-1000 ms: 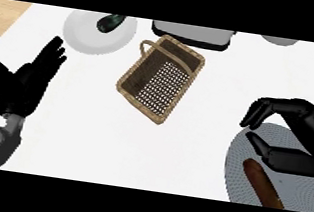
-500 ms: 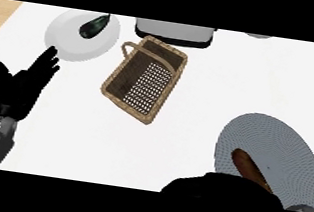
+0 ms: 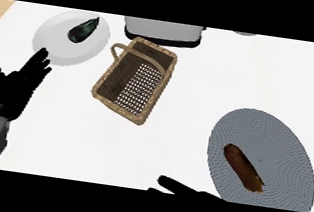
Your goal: Pick the sweet potato from the placemat and place it in the basket
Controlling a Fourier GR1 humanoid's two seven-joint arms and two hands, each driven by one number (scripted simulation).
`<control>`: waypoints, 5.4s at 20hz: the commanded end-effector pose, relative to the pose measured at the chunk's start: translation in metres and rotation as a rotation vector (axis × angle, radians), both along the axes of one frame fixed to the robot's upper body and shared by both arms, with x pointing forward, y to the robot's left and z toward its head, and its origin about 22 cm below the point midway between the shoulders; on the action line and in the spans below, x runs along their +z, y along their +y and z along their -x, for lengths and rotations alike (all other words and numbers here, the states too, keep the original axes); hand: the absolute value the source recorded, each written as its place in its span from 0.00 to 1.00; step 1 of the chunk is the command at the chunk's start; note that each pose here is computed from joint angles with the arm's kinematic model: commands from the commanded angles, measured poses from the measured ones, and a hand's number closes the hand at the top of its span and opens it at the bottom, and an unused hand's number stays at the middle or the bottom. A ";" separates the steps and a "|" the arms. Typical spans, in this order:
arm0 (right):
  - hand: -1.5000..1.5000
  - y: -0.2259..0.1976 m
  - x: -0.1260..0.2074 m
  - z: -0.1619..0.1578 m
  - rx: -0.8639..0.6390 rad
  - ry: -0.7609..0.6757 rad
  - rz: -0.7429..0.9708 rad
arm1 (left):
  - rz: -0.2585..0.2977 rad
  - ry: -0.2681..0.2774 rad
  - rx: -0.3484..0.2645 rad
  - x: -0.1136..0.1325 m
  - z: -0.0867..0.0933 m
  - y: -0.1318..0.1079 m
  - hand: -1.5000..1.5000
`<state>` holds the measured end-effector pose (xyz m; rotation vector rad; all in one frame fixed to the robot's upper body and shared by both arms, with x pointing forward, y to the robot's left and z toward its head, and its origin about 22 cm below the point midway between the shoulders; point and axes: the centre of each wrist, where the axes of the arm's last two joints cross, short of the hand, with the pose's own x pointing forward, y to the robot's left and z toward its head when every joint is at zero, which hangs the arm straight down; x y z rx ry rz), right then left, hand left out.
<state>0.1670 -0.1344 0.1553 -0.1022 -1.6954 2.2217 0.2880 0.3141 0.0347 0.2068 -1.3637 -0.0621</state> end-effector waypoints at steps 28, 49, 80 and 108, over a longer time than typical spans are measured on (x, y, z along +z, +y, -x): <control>0.00 -0.052 0.094 -0.031 -0.244 0.052 0.293 | 0.009 -0.020 -0.021 0.001 0.001 0.005 0.50; 0.00 -0.053 -0.072 -0.066 -0.235 0.060 0.249 | -0.001 -0.019 -0.026 0.011 -0.010 0.009 0.50; 0.00 -0.104 -0.104 -0.092 -0.220 0.045 0.345 | 0.006 -0.019 -0.013 0.003 -0.018 -0.018 0.50; 1.00 0.020 -0.138 -0.058 -0.585 0.110 0.000 | 0.009 -0.001 0.019 0.000 -0.002 0.014 0.50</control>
